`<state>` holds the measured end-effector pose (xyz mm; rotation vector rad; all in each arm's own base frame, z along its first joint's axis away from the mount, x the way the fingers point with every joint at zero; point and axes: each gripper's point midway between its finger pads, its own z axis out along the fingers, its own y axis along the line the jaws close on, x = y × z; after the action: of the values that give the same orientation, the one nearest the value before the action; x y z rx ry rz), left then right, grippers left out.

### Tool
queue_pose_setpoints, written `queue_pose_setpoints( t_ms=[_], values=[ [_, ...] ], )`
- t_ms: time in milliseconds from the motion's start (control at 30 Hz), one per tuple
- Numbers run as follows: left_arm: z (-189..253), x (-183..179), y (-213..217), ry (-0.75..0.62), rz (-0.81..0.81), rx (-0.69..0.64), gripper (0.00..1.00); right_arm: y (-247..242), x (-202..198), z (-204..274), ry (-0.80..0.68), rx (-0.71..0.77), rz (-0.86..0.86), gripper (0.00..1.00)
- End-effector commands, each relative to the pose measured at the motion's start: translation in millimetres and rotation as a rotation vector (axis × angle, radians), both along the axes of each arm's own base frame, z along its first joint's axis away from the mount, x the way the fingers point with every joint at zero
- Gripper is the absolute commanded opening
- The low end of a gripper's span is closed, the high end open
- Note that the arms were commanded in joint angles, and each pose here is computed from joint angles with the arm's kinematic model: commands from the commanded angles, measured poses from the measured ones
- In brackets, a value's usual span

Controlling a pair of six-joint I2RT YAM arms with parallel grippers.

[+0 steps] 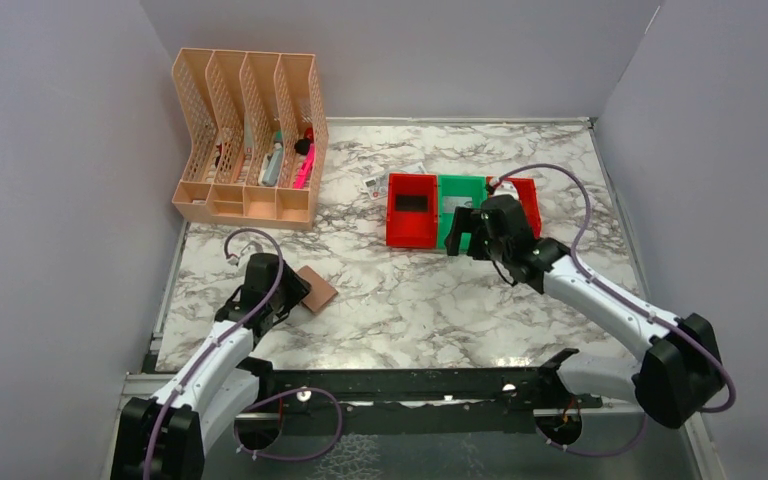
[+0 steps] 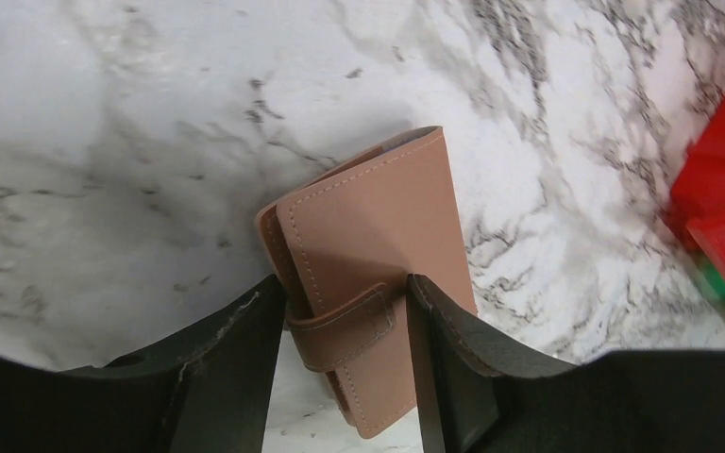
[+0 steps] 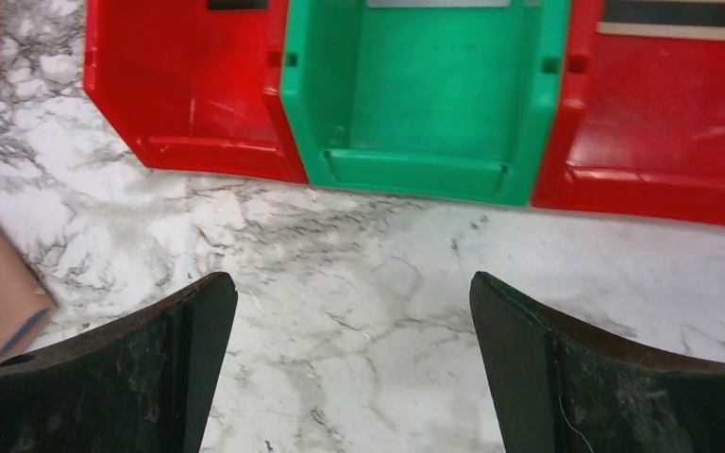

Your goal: Take the credit cards out of the card holder

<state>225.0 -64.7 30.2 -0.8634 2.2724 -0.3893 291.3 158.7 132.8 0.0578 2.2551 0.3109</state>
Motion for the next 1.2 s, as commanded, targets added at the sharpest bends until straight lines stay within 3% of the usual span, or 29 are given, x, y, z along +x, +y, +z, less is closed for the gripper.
queue_pose_setpoints(
  t_ms=[0,133,300,500,867,1167],
  values=[
    [1.9,5.4,-33.9,-0.069,-0.242,-0.064,0.54,41.8,25.2,19.2,-0.019,0.081,0.117,0.99],
    [2.6,8.6,-47.7,-0.079,-0.346,-0.081,0.56,58.7,48.4,13.9,0.021,0.05,0.141,0.99],
    [0.7,10.0,-56.8,-0.074,-0.425,-0.081,0.58,49.8,76.9,-10.0,0.094,-0.053,-0.001,0.99],
    [4.0,11.4,-61.4,-0.103,-0.461,-0.083,0.59,68.6,90.8,-29.5,0.151,-0.054,0.039,1.0],
    [2.0,5.4,-74.0,-0.106,-0.533,-0.106,0.59,119.4,62.3,-59.3,0.239,0.011,0.323,0.88],
    [-0.8,2.0,-82.4,-0.096,-0.564,-0.084,0.59,131.8,29.9,-76.8,0.257,-0.06,0.348,0.83]
  ],
)
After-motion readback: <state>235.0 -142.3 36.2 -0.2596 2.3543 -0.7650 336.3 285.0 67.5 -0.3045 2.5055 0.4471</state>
